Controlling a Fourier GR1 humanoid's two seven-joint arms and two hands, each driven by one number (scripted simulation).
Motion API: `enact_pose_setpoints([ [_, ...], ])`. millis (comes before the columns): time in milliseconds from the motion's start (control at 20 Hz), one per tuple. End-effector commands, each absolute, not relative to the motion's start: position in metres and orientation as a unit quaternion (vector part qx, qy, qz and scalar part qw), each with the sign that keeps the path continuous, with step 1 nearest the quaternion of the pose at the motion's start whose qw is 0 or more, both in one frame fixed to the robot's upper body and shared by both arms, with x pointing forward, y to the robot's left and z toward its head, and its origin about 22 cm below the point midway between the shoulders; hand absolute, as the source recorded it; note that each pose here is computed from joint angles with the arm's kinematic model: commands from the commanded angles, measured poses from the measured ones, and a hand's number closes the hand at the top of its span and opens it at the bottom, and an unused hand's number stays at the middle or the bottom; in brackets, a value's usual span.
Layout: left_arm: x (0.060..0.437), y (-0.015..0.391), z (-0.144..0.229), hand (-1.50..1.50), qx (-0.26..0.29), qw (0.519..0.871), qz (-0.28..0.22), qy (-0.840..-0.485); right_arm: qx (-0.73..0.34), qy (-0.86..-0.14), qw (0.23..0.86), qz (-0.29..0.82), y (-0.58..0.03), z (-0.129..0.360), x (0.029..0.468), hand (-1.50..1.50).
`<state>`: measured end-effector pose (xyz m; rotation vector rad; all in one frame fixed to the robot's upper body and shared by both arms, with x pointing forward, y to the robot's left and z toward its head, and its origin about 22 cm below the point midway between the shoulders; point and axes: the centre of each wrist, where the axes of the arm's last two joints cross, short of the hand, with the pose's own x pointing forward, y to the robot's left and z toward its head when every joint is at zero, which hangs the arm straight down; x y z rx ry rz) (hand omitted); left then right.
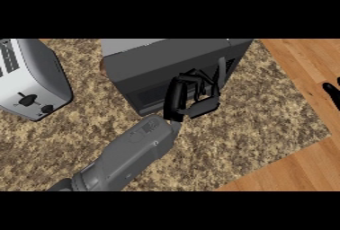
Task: Pick up the milk, place it into the microwave and close the microwave
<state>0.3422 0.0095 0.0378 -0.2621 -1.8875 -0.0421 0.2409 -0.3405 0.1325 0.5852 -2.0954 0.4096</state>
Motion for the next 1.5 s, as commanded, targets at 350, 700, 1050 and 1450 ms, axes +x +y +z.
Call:
enact_pose_setpoints([
  [350, 0.362, 0.015, 0.044, 1.5, -0.095, 0.58, -0.001, -0.809, 0.238, -0.847, 0.445, 0.167, -0.347, 0.146, 0.242, -1.5],
  [700, 0.361, 0.014, 0.041, 1.5, -0.093, 0.574, -0.008, -0.813, 0.258, -0.84, 0.437, 0.192, -0.345, 0.16, 0.244, -1.5],
  [1050, 0.361, 0.014, 0.041, 1.5, -0.1, 0.571, 0.002, -0.814, 0.29, -0.827, 0.437, 0.201, -0.343, 0.158, 0.244, -1.5],
  [1450, 0.363, 0.015, 0.04, 1.5, -0.098, 0.569, 0.004, -0.816, 0.297, -0.825, 0.44, 0.196, -0.346, 0.162, 0.245, -1.5],
])
